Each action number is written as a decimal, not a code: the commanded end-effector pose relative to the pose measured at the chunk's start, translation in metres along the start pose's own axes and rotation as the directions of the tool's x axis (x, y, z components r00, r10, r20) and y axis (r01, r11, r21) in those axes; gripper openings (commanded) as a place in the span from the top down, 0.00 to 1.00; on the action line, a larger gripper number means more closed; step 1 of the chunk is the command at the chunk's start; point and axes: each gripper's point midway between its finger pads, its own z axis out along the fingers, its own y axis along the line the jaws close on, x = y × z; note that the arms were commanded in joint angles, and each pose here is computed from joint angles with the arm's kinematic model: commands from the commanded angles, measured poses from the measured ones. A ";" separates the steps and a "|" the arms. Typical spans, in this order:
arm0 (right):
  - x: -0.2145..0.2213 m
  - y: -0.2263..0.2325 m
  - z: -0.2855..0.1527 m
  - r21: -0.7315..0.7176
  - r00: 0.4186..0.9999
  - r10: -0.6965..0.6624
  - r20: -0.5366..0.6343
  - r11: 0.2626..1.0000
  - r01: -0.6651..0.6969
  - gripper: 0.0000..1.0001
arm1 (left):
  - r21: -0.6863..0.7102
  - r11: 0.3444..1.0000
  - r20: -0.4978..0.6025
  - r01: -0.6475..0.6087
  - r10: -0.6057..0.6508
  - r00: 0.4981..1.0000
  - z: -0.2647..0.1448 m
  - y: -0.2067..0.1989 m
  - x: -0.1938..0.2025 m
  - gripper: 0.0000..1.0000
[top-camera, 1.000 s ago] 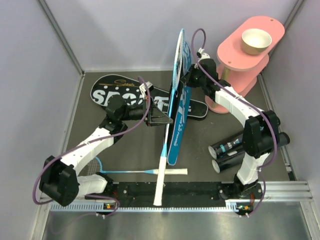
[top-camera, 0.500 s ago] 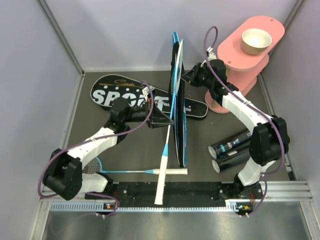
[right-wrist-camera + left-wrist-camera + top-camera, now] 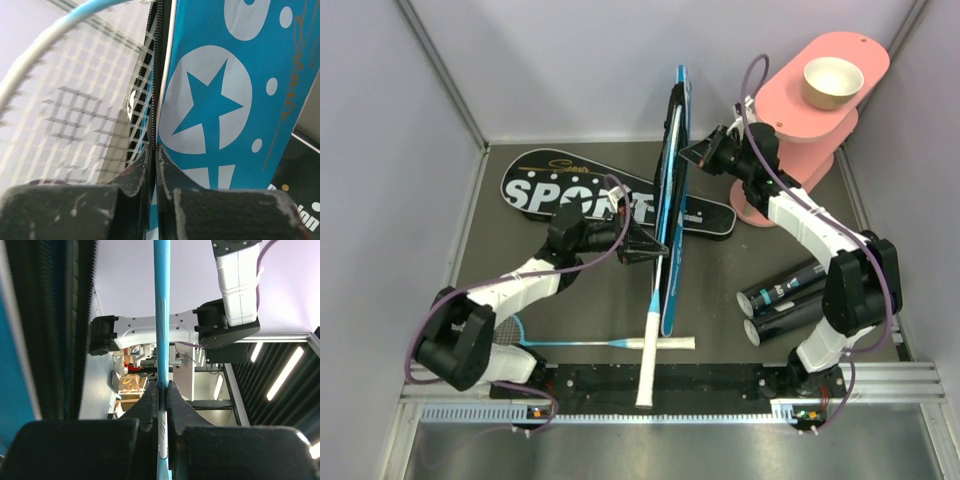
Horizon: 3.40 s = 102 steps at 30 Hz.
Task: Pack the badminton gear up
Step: Place the racket in the racket bag, then adjust the racket in the racket bag.
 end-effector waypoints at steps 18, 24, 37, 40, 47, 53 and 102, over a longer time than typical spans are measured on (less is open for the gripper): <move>0.029 0.049 -0.059 -0.331 0.990 0.095 -0.109 0.935 -0.126 1.00 | -0.264 0.964 0.193 -0.032 0.086 0.977 0.040 0.086 -0.173 1.00; 0.031 0.041 -0.057 -0.305 0.986 0.100 -0.133 0.942 -0.137 1.00 | -0.406 0.906 0.219 -0.119 0.223 0.950 0.036 0.111 -0.199 1.00; 0.021 0.021 -0.057 -0.152 0.989 -0.075 -0.131 0.987 0.054 1.00 | -0.598 0.769 0.060 -0.228 0.326 0.943 0.023 0.092 -0.159 0.50; 0.007 0.020 -0.059 -0.105 0.983 -0.152 -0.099 0.984 0.141 1.00 | -0.616 0.740 0.032 -0.270 0.366 0.930 0.015 0.059 -0.142 0.45; -0.006 0.018 -0.062 -0.050 0.971 -0.221 -0.095 0.975 0.217 1.00 | -0.511 0.781 -0.014 -0.359 0.410 0.912 0.001 -0.003 -0.084 0.40; -0.009 0.024 -0.055 -0.086 0.973 -0.211 -0.097 0.975 0.203 1.00 | -0.525 0.786 -0.082 -0.327 0.335 0.938 -0.003 0.030 -0.024 0.48; 0.027 -0.025 -0.069 0.058 0.889 -0.345 -0.303 0.924 0.378 1.00 | -0.532 0.702 -0.095 -0.473 0.506 0.857 0.045 -0.011 -0.142 1.00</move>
